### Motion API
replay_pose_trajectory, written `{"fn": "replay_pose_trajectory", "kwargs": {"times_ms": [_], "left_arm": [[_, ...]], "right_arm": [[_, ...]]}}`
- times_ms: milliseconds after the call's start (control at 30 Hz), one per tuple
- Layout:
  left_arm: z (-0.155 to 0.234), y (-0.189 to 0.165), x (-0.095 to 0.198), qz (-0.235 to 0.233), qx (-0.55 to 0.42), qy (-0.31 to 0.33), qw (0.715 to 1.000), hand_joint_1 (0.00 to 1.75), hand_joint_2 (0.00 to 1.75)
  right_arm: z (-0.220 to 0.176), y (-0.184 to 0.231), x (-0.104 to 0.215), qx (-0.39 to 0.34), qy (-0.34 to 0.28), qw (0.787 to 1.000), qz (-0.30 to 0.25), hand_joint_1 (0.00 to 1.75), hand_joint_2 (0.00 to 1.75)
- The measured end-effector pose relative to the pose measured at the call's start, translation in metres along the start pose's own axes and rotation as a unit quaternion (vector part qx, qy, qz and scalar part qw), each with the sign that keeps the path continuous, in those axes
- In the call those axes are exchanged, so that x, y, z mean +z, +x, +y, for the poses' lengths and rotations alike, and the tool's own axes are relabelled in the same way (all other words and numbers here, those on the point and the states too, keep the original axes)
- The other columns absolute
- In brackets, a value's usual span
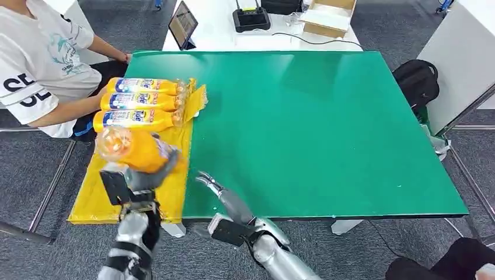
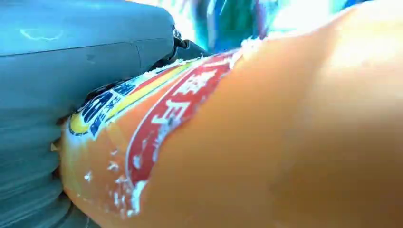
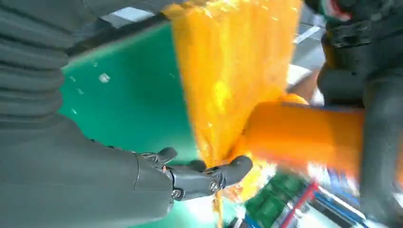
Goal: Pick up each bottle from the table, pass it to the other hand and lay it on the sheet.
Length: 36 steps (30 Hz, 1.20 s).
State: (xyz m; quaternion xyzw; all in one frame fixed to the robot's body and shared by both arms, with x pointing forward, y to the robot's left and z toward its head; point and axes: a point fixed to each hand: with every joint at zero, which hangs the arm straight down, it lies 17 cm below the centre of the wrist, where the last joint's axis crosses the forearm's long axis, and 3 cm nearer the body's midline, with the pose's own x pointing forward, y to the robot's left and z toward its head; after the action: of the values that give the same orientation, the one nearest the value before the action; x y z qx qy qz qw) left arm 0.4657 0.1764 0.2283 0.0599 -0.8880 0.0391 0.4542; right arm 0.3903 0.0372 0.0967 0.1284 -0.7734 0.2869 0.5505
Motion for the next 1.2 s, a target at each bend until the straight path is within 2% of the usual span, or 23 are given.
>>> {"fn": "replay_pose_trajectory", "kwargs": {"times_ms": [100, 167, 267, 400, 533, 600, 700, 867, 1033, 1200], "left_arm": [[0.032, 0.000, -0.025, -0.032, -0.104, 0.033, 0.994, 1.75, 1.75], [0.046, 0.000, -0.041, -0.060, -0.196, 0.037, 0.978, 1.75, 1.75], [0.048, -0.010, -0.057, -0.085, -0.317, 0.002, 0.945, 1.75, 1.75], [0.043, -0.041, -0.060, -0.101, -0.466, -0.091, 0.874, 1.75, 1.75], [0.047, -0.087, -0.055, -0.079, -0.577, -0.178, 0.793, 1.75, 1.75], [0.052, -0.114, -0.049, -0.055, -0.606, -0.224, 0.762, 1.75, 1.75], [0.060, -0.142, -0.038, -0.023, -0.623, -0.273, 0.733, 1.75, 1.75], [0.070, -0.159, -0.029, -0.004, -0.631, -0.300, 0.716, 1.75, 1.75], [0.077, -0.186, -0.010, 0.046, -0.636, -0.354, 0.684, 1.75, 1.75], [0.081, -0.199, 0.005, 0.073, -0.634, -0.376, 0.672, 1.75, 1.75]], "right_arm": [[-0.018, 0.018, -0.005, 0.003, -0.028, 0.999, -0.029, 0.00, 0.00], [-0.033, 0.032, -0.004, 0.012, -0.064, 0.997, -0.052, 0.00, 0.00], [-0.060, 0.052, -0.005, 0.026, -0.120, 0.989, -0.083, 0.00, 0.00], [-0.085, 0.076, 0.000, 0.027, -0.177, 0.977, -0.115, 0.00, 0.00], [-0.099, 0.094, 0.004, 0.021, -0.209, 0.968, -0.141, 0.00, 0.00], [-0.105, 0.101, 0.006, 0.017, -0.222, 0.964, -0.149, 0.00, 0.00], [-0.110, 0.109, 0.008, 0.012, -0.234, 0.959, -0.158, 0.00, 0.00], [-0.114, 0.117, 0.010, 0.010, -0.240, 0.956, -0.168, 0.00, 0.00], [-0.117, 0.122, 0.012, 0.008, -0.248, 0.953, -0.173, 0.00, 0.00], [-0.117, 0.122, 0.013, 0.006, -0.250, 0.953, -0.172, 0.00, 0.00]]}}
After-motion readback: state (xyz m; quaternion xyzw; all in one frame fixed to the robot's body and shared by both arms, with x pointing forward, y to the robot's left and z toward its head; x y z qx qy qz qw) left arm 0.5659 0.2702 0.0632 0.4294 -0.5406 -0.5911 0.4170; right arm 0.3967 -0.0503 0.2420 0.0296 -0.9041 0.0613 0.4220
